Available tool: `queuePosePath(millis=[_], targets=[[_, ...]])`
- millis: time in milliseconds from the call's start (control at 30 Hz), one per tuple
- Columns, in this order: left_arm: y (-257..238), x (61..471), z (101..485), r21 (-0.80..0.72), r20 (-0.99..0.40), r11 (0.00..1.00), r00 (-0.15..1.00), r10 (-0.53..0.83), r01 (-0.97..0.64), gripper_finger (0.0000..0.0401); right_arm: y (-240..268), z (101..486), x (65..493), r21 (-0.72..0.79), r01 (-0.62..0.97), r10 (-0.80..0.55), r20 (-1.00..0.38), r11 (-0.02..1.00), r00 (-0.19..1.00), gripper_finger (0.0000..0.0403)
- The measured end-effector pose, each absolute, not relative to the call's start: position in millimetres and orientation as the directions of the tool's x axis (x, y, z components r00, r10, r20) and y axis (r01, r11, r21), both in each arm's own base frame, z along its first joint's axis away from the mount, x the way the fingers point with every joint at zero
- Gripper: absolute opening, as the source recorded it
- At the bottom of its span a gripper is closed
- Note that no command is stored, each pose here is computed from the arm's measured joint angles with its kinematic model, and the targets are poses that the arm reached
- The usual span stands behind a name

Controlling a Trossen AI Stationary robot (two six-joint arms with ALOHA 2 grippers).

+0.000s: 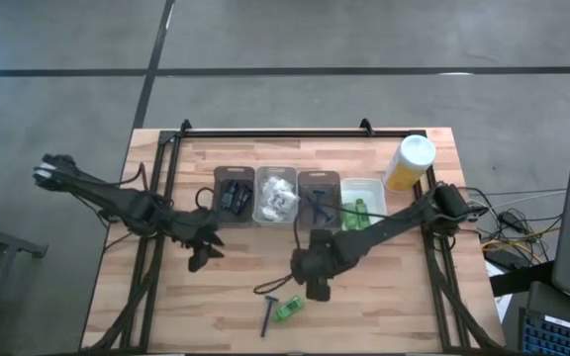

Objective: Pick & Place Travel size toiletries
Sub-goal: Put the blue razor into the right black bin

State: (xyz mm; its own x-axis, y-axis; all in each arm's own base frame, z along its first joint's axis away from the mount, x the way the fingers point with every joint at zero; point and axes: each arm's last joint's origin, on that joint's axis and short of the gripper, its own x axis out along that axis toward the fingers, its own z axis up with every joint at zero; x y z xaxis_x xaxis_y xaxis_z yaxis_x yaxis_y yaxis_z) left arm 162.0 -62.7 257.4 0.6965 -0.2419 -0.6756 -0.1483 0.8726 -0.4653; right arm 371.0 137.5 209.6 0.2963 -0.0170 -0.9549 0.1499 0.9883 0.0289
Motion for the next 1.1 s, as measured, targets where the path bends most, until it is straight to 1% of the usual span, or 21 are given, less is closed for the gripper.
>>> queuePosePath(millis=[100,167,233,333,400,467,600,733,833,1000,1100], targets=[[-69.9,164.1,253.0,-0.475,-0.695,0.865,0.673,-0.254,-0.164,0.0181,141.5,214.2,364.9,0.006,0.315,-0.098,-0.945,0.949,0.311,0.0214],[-74.4,167.2,249.8,-0.480,-0.702,0.859,0.666,-0.252,-0.181,0.0181,146.3,219.3,359.9,0.030,0.407,-0.113,-0.940,0.913,0.321,0.0212],[-78.1,172.4,245.1,-0.505,-0.716,0.830,0.653,-0.249,-0.238,0.0181,152.7,222.6,353.5,0.062,0.504,-0.115,-0.942,0.861,0.314,0.0213],[-84.2,182.6,234.8,-0.535,-0.741,0.773,0.628,-0.236,-0.341,0.0181,162.5,221.6,338.6,0.043,0.639,-0.144,-0.961,0.768,0.237,0.0219],[-90.2,191.5,227.4,-0.550,-0.747,0.745,0.621,-0.237,-0.378,0.0180,170.4,221.4,327.2,0.004,0.691,-0.177,-0.966,0.723,0.191,0.0226],[-96.6,199.3,220.0,-0.556,-0.764,0.714,0.601,-0.235,-0.427,0.0180,177.8,221.6,316.2,-0.040,0.720,-0.217,-0.964,0.693,0.155,0.0233],[-115.8,215.1,214.3,-0.538,-0.795,0.681,0.567,-0.215,-0.496,0.0180,191.1,220.3,299.3,-0.096,0.724,-0.248,-0.963,0.683,0.106,0.0249],[-138.2,232.1,213.4,-0.535,-0.809,0.638,0.555,-0.196,-0.554,0.0180,199.9,221.3,288.6,-0.122,0.725,-0.266,-0.960,0.678,0.088,0.0262],[-155.2,246.4,216.0,-0.539,-0.813,0.613,0.546,-0.200,-0.578,0.0180,207.4,222.0,281.6,-0.125,0.727,-0.283,-0.954,0.675,0.099,0.0269],[-176.1,266.7,214.8,-0.441,-0.876,0.607,0.463,-0.133,-0.661,0.0180,213.2,229.3,266.8,-0.162,0.724,-0.352,-0.929,0.671,0.118,0.0280],[-186.3,280.9,213.2,-0.397,-0.898,0.608,0.429,-0.101,-0.687,0.0180,212.9,233.5,258.0,-0.200,0.733,-0.394,-0.913,0.650,0.101,0.0287]])
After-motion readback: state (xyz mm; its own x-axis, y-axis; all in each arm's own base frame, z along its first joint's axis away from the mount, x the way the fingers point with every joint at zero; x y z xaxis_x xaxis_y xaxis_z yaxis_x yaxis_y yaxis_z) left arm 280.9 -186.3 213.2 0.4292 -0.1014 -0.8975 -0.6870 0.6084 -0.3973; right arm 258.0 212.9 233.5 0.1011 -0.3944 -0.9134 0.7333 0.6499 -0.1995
